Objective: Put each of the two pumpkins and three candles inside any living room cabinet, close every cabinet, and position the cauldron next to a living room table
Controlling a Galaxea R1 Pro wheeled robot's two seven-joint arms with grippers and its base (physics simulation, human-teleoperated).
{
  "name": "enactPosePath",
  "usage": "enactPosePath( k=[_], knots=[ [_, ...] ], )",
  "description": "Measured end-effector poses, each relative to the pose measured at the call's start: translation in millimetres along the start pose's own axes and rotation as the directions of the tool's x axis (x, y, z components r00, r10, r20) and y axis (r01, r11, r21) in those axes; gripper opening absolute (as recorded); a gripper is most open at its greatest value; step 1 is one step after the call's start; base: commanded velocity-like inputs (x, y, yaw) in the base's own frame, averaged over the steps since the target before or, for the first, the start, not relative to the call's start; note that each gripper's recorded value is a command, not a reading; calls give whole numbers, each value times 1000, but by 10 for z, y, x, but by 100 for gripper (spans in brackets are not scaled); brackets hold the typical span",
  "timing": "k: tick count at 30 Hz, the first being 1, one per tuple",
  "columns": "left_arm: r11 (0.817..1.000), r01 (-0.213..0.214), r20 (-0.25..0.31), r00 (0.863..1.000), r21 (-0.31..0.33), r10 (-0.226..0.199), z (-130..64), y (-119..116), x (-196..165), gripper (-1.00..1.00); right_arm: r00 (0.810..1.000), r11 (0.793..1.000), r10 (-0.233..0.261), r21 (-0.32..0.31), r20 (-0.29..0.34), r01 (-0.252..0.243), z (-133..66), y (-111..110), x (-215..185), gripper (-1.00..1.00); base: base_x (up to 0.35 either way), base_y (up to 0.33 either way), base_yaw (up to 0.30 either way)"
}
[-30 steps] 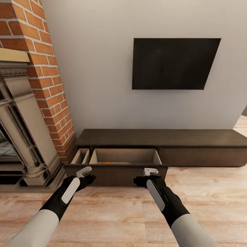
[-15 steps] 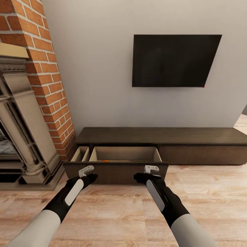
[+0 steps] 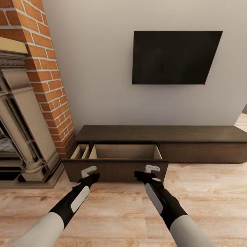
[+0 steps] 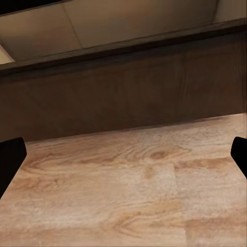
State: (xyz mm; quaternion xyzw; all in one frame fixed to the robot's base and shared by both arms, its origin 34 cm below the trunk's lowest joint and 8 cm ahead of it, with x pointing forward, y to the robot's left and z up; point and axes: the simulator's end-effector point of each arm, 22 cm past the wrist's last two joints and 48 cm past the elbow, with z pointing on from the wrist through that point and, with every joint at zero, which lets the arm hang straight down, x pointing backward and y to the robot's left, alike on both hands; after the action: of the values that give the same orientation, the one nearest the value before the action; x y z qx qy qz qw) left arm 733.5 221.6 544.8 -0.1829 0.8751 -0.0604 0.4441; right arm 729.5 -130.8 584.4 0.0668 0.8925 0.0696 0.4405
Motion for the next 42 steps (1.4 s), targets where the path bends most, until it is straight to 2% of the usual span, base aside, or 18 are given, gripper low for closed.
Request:
enactPosePath(
  k=[4,7,15,19,23,30,37,42],
  knots=[
    [999,-36,39,999,16,35,27,-103,121,100,999,1000,15,26,28,-16,102,-150,149,100,0,0,0],
    [998,-56,55,997,7,56,64,-58,223,100,999,999,20,32,44,-21,141,-192,204,100,0,0,0],
    [998,-66,72,995,-1,66,143,29,376,100,991,998,44,34,123,-48,208,-251,210,100,0,0,0],
    [997,-73,73,995,1,72,178,49,456,100,990,998,40,33,135,-45,240,-251,265,100,0,0,0],
    [995,-99,82,992,5,99,208,48,529,100,988,999,7,42,156,-13,268,-284,294,100,0,0,0],
    [996,-86,136,987,7,84,257,84,546,100,984,999,-3,41,176,-4,322,-278,399,100,0,0,0],
    [996,-92,129,987,-7,92,335,198,748,100,984,999,-3,41,179,-4,384,-304,536,100,0,0,0],
    [996,-93,126,988,-2,92,375,196,875,100,983,999,-8,43,181,0,428,-337,634,100,0,0,0]
  ],
)
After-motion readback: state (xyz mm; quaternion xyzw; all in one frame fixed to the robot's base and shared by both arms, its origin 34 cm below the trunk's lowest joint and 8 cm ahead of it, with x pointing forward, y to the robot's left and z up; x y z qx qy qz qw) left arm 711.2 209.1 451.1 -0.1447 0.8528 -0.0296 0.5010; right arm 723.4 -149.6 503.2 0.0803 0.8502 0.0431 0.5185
